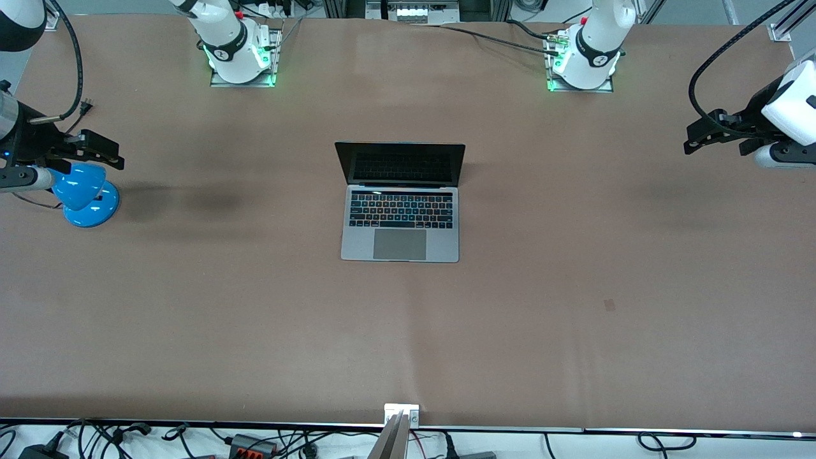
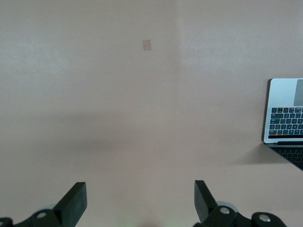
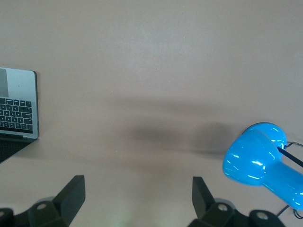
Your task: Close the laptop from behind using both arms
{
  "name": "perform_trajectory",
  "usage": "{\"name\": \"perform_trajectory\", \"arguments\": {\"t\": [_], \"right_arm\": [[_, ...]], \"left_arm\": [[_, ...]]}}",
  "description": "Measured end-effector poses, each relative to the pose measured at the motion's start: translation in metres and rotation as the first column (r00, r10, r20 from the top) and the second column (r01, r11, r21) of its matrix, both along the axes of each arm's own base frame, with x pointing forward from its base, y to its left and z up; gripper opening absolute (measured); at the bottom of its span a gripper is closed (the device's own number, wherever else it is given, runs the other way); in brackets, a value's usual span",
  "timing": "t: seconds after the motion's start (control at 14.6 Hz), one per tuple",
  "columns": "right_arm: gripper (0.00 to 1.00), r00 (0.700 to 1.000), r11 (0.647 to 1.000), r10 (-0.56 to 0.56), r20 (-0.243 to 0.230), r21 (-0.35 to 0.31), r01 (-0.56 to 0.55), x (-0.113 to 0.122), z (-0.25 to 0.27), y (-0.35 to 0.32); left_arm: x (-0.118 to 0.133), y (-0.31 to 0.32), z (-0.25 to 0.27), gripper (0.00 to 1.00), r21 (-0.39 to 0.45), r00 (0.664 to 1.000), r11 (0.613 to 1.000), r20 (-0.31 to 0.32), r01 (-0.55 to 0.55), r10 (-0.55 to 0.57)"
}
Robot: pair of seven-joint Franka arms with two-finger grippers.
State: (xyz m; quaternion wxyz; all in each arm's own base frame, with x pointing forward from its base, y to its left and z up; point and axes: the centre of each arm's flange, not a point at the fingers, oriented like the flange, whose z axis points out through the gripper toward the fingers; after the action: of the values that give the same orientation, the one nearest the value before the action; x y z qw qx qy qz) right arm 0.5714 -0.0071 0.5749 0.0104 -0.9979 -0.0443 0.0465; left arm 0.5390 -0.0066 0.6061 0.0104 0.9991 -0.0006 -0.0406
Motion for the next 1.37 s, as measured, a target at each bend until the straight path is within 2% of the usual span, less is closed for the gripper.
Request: {"name": "perform_trajectory", "arguments": {"t": [0.89,1.37], "right_arm": [[1.0,1.0,1.0,-0.001,-0.003,0.007,0.001,0.0,0.0,0.001],[1.0,0.996,1.0,0.004,-0.093,0.01,-0.003,-0.01,-0.008,0.002]], "left_arm": [[0.0,0.014,-0.001,1.0,0.0,1.0,1.0,-0.006,-0.026,0.026],[0.001,0.013,0.002,1.0,0.0,1.0,1.0,0.006,-0.024,0.024]]}}
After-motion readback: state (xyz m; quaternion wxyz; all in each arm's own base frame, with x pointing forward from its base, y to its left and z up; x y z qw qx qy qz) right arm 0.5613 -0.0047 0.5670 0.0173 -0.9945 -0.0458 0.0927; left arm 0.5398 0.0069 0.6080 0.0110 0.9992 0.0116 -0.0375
